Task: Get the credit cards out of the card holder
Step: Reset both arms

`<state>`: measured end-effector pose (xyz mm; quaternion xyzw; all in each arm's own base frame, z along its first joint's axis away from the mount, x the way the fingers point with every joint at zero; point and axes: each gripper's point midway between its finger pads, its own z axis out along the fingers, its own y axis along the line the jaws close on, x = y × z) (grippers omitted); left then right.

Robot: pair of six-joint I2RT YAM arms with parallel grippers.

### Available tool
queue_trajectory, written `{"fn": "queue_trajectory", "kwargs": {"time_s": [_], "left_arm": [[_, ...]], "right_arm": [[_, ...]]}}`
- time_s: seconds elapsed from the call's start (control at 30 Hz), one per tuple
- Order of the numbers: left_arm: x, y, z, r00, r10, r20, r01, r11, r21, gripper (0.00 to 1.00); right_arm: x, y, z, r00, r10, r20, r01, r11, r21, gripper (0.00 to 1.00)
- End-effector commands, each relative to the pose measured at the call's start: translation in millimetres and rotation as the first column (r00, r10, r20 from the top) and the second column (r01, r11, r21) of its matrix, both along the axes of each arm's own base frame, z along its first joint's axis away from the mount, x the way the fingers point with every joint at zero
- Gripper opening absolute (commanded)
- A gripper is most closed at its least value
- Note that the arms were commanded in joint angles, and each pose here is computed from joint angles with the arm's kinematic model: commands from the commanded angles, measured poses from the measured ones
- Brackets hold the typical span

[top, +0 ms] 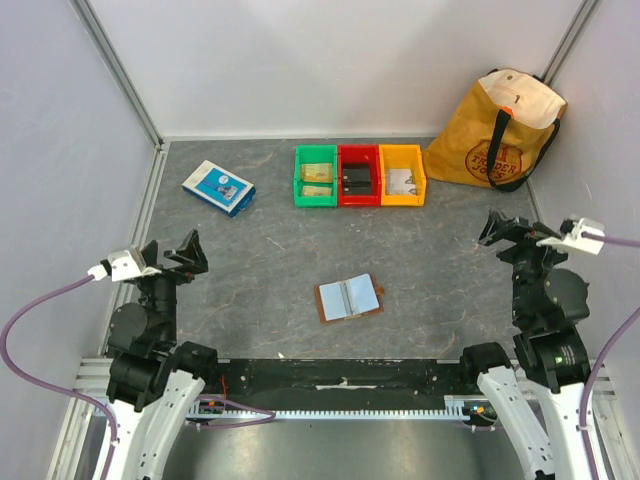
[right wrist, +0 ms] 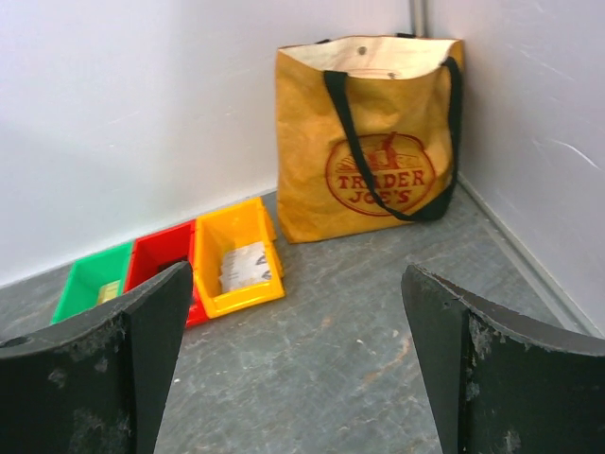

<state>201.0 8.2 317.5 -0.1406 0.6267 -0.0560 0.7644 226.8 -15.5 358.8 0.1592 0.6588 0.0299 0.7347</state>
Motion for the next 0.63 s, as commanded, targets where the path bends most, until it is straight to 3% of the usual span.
{"fn": "queue_trajectory", "kwargs": {"time_s": [0.0,0.3,0.6], "left_arm": [[-2,7,9,0.998,0.036,0.054,-0.034,0.998,-0.047,0.99],[4,2,3,0.999,0.016,0.028,-0.015,0.999,-0.034,0.99],[4,-1,4,0.999,0.002,0.039,-0.001,1.000,-0.031,0.99]], "right_arm": [[-16,-33,-11,0.978,-0.192,0.086,0.192,0.981,0.015,0.98],[-37,-44,-29,0.943,-0.244,0.228,0.236,0.970,0.059,0.98],[-31,-36,-32,0.954,-0.205,0.219,0.198,0.979,0.052,0.98]]}}
